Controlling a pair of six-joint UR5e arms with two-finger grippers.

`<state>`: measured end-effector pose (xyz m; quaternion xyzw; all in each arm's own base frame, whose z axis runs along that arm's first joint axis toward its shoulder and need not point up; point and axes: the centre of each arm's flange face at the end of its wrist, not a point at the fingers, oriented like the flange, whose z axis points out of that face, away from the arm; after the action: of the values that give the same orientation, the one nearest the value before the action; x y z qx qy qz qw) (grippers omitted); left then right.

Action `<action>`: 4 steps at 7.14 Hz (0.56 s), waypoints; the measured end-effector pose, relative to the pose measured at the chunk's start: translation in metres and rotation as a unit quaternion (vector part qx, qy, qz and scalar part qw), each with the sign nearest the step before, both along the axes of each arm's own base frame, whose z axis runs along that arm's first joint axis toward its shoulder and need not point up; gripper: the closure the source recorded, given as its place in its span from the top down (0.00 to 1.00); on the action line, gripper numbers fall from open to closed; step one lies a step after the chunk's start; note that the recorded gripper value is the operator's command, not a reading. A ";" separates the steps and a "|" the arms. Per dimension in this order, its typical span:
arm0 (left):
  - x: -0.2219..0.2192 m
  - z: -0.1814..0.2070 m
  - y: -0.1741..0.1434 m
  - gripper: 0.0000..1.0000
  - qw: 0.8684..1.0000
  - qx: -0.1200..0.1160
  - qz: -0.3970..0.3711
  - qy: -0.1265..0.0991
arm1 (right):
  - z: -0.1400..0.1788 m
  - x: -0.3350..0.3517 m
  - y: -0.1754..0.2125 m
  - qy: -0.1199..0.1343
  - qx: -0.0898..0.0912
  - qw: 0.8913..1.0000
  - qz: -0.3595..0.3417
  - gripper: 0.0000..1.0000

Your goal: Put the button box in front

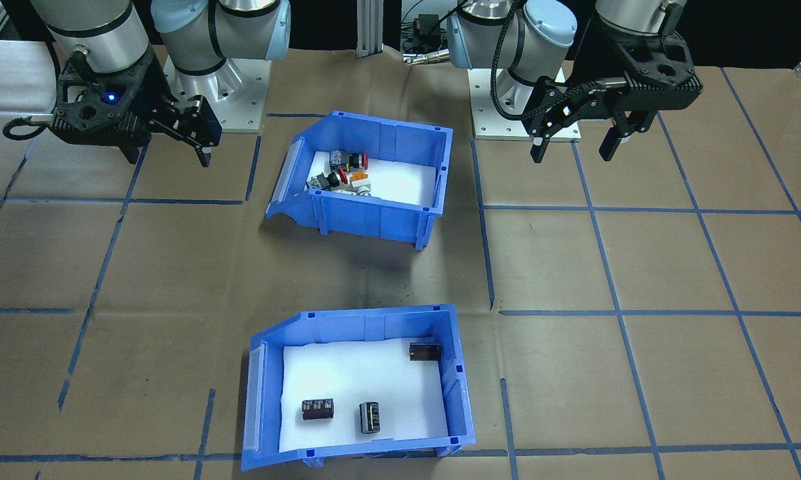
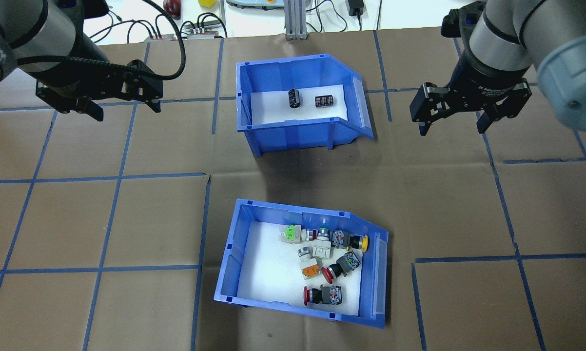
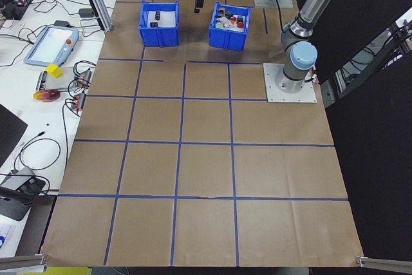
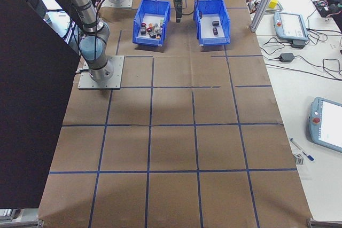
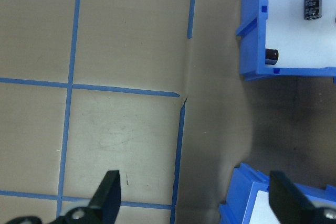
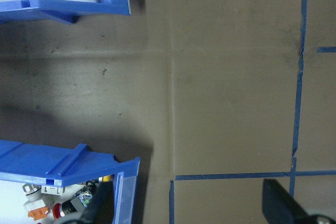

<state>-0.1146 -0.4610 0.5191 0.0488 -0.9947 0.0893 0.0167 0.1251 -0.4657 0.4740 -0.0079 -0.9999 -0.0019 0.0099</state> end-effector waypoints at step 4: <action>0.001 -0.002 -0.001 0.99 1.000 0.000 0.002 0.001 | 0.001 0.000 0.000 0.000 -0.001 1.000 0.000 1.00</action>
<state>-0.1140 -0.4623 0.5168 0.0512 -0.9945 0.0896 0.0170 0.1250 -0.4661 0.4748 -0.0078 -0.9999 -0.0011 0.0100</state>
